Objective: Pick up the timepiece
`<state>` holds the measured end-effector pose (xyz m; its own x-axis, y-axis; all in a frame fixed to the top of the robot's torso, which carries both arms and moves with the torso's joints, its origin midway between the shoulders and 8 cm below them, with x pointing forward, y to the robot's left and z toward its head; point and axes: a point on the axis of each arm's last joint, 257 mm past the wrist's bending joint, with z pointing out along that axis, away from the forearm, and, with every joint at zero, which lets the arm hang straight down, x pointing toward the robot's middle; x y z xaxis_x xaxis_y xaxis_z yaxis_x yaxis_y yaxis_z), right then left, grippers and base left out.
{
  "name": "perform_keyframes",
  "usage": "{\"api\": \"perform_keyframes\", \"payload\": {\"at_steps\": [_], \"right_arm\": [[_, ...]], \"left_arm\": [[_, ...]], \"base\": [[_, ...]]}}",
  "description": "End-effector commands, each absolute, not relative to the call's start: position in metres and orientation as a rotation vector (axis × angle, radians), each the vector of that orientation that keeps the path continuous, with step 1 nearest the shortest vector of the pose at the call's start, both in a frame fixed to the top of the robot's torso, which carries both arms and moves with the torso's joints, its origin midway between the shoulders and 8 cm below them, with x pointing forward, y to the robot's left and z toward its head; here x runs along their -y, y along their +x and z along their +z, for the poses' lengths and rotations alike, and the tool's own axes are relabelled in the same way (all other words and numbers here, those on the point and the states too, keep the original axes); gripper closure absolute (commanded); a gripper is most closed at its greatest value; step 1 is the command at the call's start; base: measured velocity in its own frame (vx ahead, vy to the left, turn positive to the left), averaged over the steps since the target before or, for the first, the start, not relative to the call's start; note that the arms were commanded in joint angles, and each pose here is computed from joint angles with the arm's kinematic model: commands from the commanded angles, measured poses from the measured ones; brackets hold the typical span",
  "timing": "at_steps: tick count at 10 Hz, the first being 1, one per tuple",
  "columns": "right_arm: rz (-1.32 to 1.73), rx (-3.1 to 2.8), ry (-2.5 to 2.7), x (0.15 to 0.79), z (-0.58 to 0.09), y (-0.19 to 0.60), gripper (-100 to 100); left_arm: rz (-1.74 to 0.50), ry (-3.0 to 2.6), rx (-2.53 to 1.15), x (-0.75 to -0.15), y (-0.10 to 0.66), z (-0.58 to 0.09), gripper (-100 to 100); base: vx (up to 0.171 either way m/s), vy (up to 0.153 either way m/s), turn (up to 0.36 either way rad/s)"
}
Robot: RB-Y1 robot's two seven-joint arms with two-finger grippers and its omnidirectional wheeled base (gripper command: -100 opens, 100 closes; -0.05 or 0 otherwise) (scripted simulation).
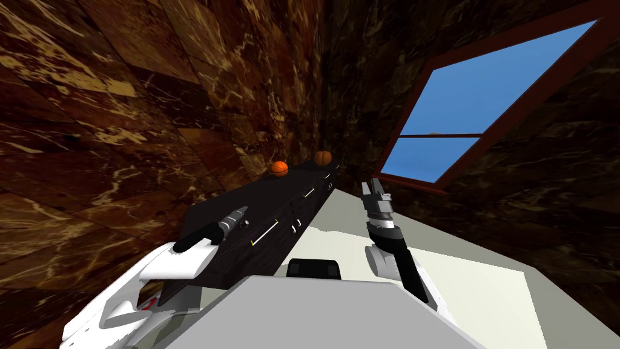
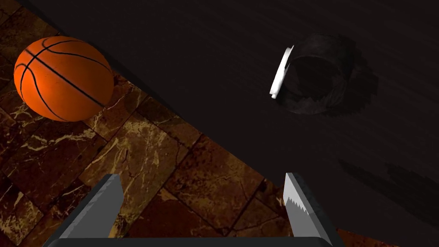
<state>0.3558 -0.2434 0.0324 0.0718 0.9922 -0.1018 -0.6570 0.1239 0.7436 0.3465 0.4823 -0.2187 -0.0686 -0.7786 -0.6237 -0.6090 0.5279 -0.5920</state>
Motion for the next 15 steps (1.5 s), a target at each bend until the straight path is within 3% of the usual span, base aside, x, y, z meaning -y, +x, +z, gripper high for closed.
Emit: {"api": "perform_keyframes", "payload": {"at_steps": [1, 15], "right_arm": [[1.358, -0.702, 0.601, 0.243, 0.032, 0.356, 0], [1.358, -0.702, 0.601, 0.243, 0.032, 0.356, 0]], "left_arm": [[-0.152, -1.174, -1.82, -0.487, 0.336, -0.232, -100], [0.177, -1.181, -2.115, -0.505, 0.266, -0.28, -100]], "base": [[0.037, -0.031, 0.048], [0.051, -0.029, 0.027]]}}
